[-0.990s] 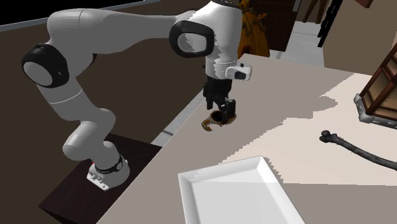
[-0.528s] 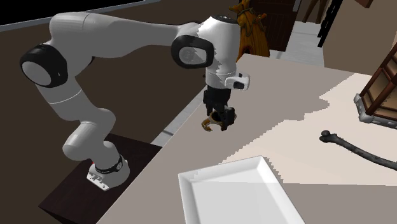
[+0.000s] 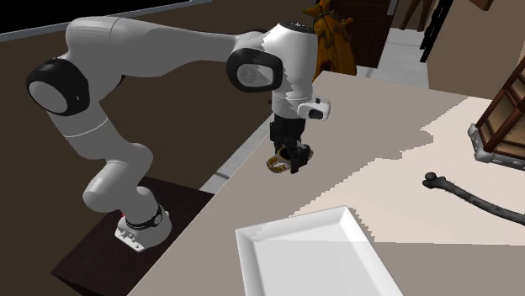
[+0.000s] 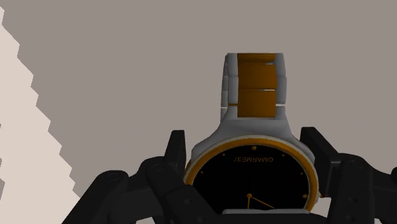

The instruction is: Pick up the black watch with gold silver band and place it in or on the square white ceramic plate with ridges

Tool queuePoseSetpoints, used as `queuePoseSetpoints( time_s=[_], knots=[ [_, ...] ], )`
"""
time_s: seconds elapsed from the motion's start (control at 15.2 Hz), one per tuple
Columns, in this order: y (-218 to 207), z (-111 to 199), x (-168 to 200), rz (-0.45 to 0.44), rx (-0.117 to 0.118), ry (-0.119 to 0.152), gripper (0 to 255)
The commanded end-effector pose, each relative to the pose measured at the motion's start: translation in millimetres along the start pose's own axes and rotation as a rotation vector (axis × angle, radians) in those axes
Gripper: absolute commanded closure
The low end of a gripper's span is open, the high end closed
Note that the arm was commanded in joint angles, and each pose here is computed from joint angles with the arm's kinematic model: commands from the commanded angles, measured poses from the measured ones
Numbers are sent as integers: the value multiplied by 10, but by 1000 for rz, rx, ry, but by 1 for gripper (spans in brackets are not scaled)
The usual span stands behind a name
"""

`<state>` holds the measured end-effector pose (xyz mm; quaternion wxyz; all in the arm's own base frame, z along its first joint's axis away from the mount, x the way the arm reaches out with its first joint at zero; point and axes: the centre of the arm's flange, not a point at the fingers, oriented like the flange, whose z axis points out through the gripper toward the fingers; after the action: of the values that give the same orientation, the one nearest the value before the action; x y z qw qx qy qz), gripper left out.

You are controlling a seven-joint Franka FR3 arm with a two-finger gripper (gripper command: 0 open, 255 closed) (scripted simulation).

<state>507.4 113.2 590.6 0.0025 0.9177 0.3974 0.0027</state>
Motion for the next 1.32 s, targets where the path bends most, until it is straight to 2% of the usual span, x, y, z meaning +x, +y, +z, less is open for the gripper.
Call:
queuePoseSetpoints(
  time_s=[0.0, 0.53, 1.25],
  knots=[
    [-2, 7, 3, -1, 1, -1, 255],
    [-3, 8, 3, -1, 1, -1, 255],
    [1, -573, 5, -1, 1, -1, 255]
  ],
)
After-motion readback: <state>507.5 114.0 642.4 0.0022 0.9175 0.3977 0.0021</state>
